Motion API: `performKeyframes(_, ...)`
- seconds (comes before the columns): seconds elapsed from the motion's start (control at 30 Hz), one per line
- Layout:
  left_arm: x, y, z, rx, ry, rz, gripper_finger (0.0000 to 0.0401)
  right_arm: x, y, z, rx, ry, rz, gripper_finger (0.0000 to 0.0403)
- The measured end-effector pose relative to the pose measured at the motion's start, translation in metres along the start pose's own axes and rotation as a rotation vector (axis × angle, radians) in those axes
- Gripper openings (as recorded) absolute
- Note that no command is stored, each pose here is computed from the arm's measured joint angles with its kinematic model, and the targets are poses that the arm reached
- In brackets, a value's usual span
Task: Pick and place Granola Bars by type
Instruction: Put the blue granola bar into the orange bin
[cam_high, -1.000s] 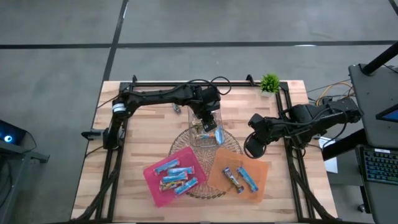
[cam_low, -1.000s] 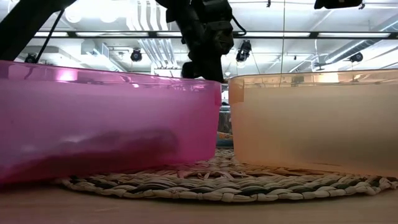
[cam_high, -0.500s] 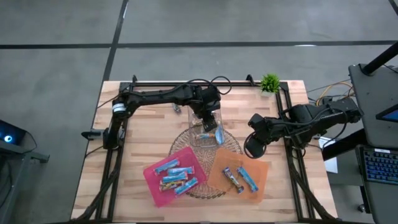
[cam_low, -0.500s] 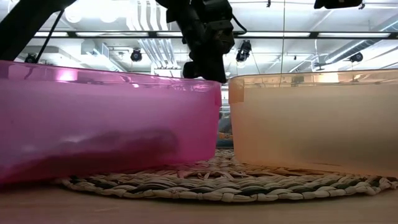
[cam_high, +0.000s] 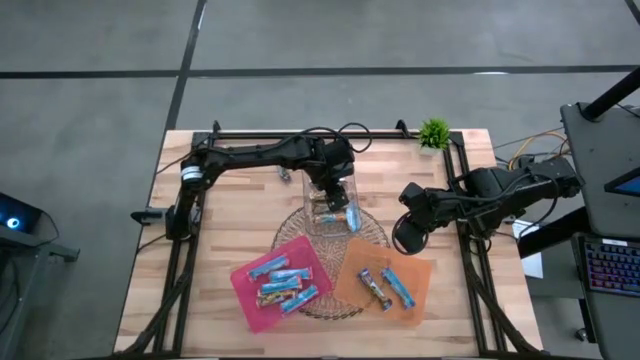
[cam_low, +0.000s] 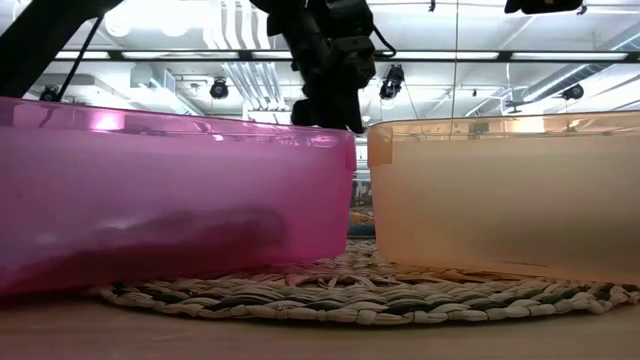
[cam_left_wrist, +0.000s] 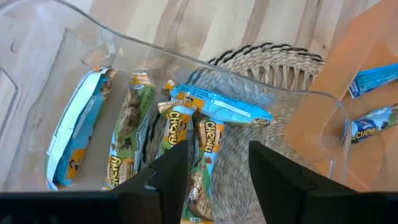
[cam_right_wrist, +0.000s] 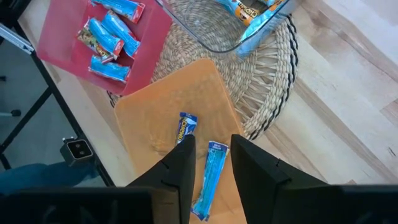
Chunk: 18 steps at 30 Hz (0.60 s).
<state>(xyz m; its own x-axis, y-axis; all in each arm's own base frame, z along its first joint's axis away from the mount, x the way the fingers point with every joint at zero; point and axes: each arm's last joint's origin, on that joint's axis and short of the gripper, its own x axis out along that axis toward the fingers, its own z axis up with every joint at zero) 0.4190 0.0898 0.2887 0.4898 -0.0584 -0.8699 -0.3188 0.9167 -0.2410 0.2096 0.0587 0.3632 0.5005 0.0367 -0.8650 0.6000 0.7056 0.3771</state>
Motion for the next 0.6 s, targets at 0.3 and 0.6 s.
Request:
performKeyframes(0.3, 0.0, 0.001, -0.005, 0.026, 0.055, 0.012, 0.0102, 0.0, 0.0, 0.0, 0.0, -0.002, 0.0, 0.009)
performKeyframes(0.6, -0.02, -0.003, -0.003, 0.08, 0.068, 0.013, 0.0002, 0.0, 0.0, 0.0, -0.016, -0.01, -0.003, 0.008)
